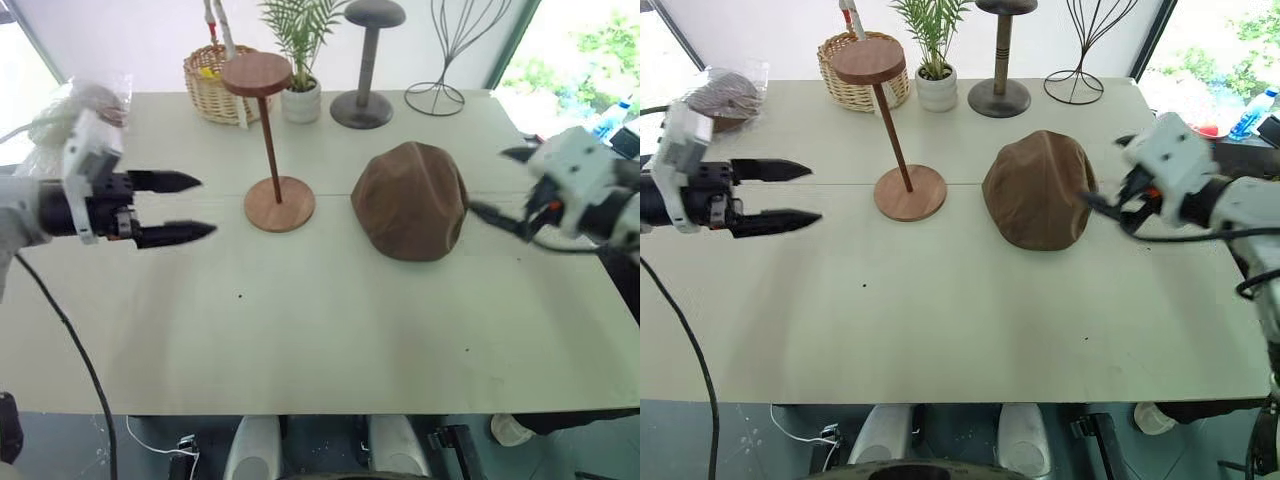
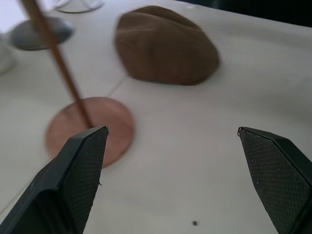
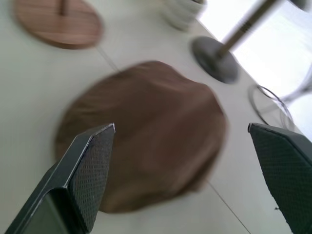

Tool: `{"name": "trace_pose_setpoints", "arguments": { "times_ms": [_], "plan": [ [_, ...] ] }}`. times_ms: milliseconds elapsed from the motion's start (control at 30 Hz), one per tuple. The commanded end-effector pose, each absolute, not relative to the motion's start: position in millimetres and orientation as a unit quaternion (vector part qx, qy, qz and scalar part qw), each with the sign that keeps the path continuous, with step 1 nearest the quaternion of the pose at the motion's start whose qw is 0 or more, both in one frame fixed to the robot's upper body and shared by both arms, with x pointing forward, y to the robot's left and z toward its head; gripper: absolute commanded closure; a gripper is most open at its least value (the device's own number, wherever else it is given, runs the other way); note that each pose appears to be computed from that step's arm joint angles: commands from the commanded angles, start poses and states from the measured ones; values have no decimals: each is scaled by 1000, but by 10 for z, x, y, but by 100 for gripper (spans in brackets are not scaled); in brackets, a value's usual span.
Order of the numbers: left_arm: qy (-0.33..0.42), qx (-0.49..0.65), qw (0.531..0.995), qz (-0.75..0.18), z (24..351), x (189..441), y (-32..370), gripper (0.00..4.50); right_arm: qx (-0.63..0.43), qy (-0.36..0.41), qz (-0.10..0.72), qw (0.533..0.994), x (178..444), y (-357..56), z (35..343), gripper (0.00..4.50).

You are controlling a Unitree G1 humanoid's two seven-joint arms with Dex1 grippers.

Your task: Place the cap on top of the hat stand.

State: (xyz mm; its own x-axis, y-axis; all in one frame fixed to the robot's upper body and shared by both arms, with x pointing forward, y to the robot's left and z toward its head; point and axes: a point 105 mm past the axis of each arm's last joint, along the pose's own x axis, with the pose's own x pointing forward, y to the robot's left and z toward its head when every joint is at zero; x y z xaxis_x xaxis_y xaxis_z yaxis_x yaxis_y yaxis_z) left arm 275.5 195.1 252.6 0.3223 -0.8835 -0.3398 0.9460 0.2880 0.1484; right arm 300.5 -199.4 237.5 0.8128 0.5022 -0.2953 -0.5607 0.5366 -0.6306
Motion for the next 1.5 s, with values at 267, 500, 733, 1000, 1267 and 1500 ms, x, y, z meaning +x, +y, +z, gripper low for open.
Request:
{"name": "trace_pose_setpoints", "arguments": {
  "times_ms": [267,500,733,1000,1267,1500],
  "plan": [
    [100,205,718,-658,2566,2741,1663,5,-517,65,263,812,3054,-1822,1575,0],
    [92,204,719,-658,2588,2776,1625,5,-585,65,221,778,3208,-1888,1285,0],
    [86,207,726,-650,2604,2806,1633,5,-622,72,209,752,3390,-1908,1002,0],
    [76,207,734,-642,2635,2835,1608,5,-632,82,181,749,3615,-1980,821,0],
    [70,205,739,-638,2661,2848,1591,5,-631,88,190,747,3705,-1944,688,0],
    [68,204,741,-636,2677,2858,1586,0,-626,82,186,753,3734,-1919,704,340]
  ]
}}
